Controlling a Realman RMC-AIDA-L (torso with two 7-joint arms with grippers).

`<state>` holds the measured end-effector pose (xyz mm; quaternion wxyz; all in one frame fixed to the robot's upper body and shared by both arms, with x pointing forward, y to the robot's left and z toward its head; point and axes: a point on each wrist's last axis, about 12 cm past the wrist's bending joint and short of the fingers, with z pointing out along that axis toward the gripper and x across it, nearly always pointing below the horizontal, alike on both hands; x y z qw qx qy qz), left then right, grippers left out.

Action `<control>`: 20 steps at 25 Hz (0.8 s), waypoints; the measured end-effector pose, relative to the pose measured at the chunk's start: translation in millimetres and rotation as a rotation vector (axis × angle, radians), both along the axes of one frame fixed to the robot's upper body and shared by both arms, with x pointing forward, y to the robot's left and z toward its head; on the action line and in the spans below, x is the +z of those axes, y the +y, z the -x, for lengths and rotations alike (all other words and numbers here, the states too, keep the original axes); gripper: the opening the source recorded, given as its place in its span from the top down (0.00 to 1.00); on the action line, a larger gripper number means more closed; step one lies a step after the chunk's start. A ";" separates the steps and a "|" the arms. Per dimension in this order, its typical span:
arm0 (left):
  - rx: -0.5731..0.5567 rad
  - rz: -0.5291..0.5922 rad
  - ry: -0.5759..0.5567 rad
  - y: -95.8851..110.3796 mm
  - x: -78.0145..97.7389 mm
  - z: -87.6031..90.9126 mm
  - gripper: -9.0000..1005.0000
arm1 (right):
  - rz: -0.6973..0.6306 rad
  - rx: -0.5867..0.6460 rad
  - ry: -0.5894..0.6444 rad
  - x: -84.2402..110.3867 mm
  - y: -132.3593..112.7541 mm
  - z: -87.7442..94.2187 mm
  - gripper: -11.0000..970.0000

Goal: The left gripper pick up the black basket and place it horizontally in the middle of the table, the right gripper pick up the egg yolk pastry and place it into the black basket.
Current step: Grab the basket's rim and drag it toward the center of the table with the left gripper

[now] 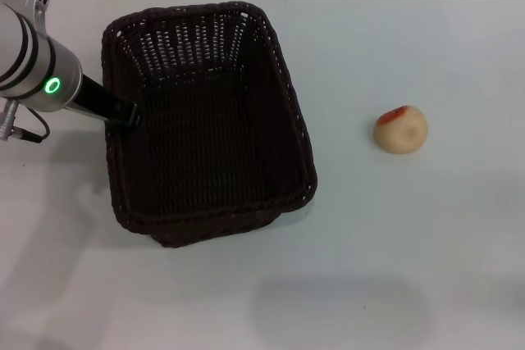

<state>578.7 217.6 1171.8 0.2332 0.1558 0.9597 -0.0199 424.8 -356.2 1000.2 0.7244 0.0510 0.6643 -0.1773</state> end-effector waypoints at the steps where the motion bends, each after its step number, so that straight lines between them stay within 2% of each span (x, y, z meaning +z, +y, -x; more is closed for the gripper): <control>1: 0.000 0.000 0.000 0.0 0.0 0.0 0.51 | 0.000 0.000 0.000 0.0 0.0 0.0 0.25; 6: -0.022 -0.017 -0.008 -2.8 0.7 0.9 0.68 | 0.002 -0.001 -0.002 0.2 -0.4 0.6 0.25; 8: -0.032 -0.023 -0.011 -3.5 1.0 0.5 0.69 | 0.003 -0.001 -0.002 0.3 -0.5 0.6 0.25; 9: -0.086 -0.053 -0.024 -5.4 2.2 -0.8 0.69 | 0.002 0.000 -0.002 0.2 0.0 0.6 0.25; 10: -0.086 -0.053 -0.024 -5.4 2.2 -0.8 0.70 | 0.002 0.000 -0.002 0.2 0.0 0.6 0.25; 12: -0.206 -0.110 -0.056 -13.3 8.2 -3.9 0.70 | 0.002 0.002 -0.002 0.2 0.3 0.6 0.25; 15: -0.260 -0.132 -0.080 -19.5 13.9 -5.8 0.71 | 0.004 0.001 -0.005 0.5 0.2 0.6 0.25; 16: -0.323 -0.157 -0.113 -27.3 21.7 -8.2 0.71 | 0.004 0.001 -0.006 0.7 0.2 0.6 0.25; 18: -0.361 -0.173 -0.130 -31.4 25.1 -9.6 0.71 | 0.005 0.002 -0.008 0.9 0.3 0.6 0.25; 19: -0.438 -0.207 -0.167 -39.6 32.2 -13.0 0.71 | 0.006 0.003 -0.010 1.1 0.4 0.8 0.25; 20: -0.438 -0.207 -0.167 -39.6 32.2 -13.0 0.72 | 0.006 0.003 -0.010 1.1 0.4 0.8 0.25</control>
